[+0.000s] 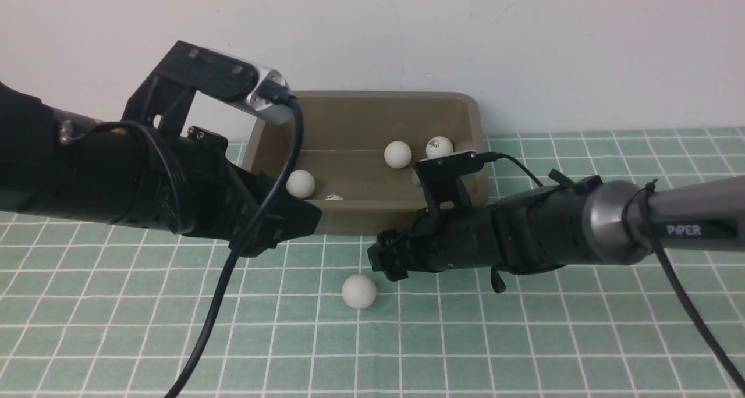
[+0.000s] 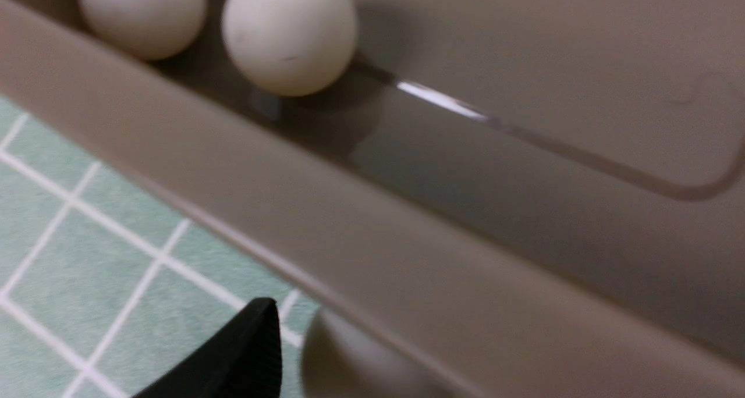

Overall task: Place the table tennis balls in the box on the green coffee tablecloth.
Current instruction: 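Reach for and grasp a ping pong ball on the table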

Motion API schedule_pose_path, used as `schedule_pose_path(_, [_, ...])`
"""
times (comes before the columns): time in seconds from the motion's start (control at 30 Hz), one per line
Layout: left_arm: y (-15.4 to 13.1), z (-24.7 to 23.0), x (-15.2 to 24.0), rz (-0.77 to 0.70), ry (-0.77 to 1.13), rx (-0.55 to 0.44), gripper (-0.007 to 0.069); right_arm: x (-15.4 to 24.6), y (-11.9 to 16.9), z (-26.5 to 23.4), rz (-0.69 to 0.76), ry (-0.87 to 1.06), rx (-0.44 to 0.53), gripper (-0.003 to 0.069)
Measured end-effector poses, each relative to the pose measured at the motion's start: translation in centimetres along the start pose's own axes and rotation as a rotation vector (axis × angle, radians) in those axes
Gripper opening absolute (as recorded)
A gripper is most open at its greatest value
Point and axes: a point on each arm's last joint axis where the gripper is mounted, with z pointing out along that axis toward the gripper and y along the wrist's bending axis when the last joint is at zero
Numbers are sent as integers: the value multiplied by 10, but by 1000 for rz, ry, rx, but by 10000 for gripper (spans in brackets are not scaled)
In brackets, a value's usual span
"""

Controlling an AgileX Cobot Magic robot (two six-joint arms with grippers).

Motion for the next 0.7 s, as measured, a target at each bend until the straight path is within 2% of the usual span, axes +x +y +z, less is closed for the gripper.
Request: schedule_pose_path(0.7, [0,0,0,0,0,0,468,0,2,0,0,1,-23,439])
